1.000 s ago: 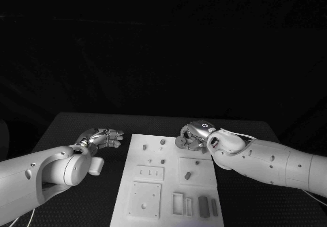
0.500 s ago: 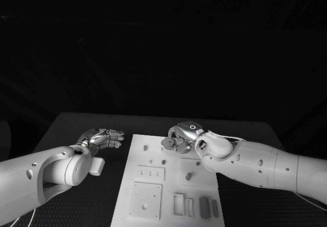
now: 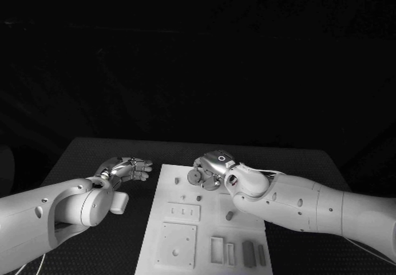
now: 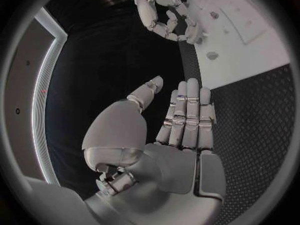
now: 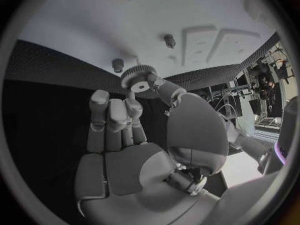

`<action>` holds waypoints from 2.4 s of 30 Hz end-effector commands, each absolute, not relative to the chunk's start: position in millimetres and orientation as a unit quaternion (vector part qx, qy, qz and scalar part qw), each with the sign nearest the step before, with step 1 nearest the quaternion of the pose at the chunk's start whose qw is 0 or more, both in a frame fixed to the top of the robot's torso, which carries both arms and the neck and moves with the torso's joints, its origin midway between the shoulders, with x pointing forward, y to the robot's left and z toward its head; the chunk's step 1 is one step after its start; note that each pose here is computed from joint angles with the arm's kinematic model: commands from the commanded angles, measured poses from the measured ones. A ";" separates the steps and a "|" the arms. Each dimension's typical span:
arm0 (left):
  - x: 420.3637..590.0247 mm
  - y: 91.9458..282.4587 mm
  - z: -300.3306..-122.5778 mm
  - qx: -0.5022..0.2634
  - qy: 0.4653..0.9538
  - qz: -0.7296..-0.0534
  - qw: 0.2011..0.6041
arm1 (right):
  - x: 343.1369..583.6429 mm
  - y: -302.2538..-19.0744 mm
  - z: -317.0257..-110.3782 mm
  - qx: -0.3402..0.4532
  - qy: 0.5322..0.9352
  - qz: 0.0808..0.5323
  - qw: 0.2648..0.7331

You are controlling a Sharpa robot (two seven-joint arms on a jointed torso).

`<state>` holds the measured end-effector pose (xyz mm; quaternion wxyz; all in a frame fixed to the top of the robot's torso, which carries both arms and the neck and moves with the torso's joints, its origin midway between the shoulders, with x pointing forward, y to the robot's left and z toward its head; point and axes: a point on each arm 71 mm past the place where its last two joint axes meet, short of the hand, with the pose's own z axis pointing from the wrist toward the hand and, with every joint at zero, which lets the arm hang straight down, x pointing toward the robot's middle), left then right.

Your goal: Assemble the parts on the task board

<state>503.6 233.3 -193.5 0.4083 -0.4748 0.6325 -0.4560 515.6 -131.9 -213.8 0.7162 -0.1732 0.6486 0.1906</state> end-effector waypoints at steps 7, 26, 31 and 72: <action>503.9 230.2 -192.5 -0.473 0.633 -0.465 0.400 | 516.0 -122.9 -220.7 -0.188 0.642 0.183 0.721; 504.3 229.0 -193.0 -0.475 0.634 -0.465 0.395 | 517.8 -121.6 -227.5 -0.198 0.654 0.166 0.712; 504.3 228.6 -193.1 -0.475 0.634 -0.466 0.394 | 518.9 -123.0 -228.6 -0.200 0.656 0.161 0.709; 505.0 227.8 -193.0 -0.474 0.633 -0.466 0.395 | 520.5 -129.3 -242.6 -0.212 0.687 0.138 0.681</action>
